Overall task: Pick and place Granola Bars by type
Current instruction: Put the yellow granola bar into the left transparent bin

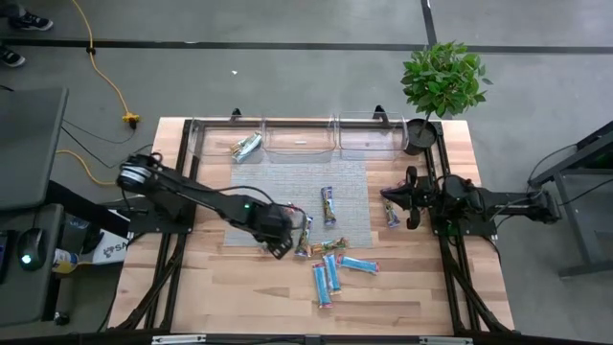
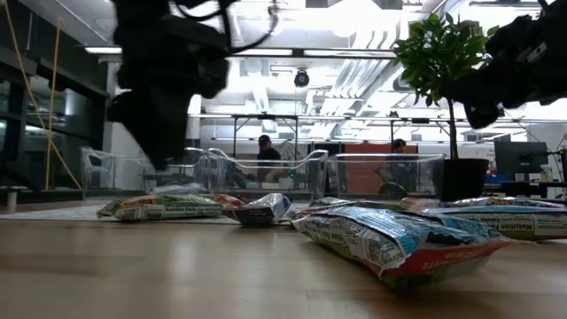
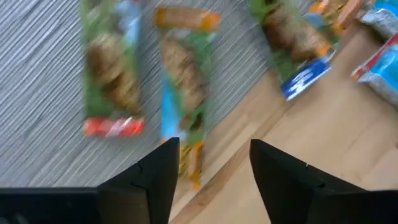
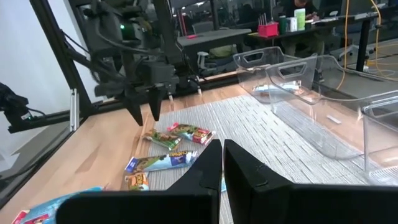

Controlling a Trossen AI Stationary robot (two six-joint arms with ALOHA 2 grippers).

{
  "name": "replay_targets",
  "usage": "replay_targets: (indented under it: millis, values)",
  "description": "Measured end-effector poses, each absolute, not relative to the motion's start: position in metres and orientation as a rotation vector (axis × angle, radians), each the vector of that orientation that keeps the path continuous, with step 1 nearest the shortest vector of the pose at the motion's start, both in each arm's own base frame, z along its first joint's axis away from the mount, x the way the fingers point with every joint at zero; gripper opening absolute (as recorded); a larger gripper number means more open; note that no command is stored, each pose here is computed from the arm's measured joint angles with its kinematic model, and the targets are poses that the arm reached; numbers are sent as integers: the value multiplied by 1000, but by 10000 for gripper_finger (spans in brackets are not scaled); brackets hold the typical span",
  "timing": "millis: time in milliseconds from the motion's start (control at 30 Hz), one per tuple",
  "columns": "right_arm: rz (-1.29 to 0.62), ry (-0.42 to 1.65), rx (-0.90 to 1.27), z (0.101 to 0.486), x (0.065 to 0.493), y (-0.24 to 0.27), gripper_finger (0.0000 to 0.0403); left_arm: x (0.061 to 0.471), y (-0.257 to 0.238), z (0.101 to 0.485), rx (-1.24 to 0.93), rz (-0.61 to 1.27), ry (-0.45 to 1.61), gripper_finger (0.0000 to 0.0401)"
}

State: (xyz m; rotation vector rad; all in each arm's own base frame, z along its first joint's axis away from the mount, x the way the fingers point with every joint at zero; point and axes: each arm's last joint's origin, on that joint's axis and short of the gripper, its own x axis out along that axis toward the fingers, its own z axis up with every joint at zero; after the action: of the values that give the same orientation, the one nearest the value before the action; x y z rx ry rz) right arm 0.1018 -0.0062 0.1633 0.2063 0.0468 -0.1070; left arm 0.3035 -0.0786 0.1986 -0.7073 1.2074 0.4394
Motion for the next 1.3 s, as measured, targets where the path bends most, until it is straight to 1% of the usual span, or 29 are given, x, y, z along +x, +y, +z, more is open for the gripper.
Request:
replay_targets:
  millis: [133,267,367,433,600,733,1000,1100,1300]
  values:
    - [-109,61,207,162,103,-6,1,323,-83,198,-655,469,1232,178]
    - [-109,67,208,162,103,-6,1,332,-84,194,-597,528,1258,177]
    - [-108,68,208,162,103,-6,1,330,-83,188,-545,541,1329,177]
    - [-109,68,210,162,103,-6,1,332,-84,185,-546,519,1350,177]
    - [-110,78,211,161,104,-6,1,330,-84,179,-539,532,1398,178]
    - [-108,85,235,160,104,-6,1,328,-84,179,-535,543,1407,198]
    - [-109,96,245,159,105,-6,1,328,-83,179,-525,560,1407,261]
    - [-109,97,245,159,105,-6,1,329,-81,179,-534,566,1403,269]
    - [-109,97,245,159,105,-6,1,335,-78,171,-545,545,1399,271]
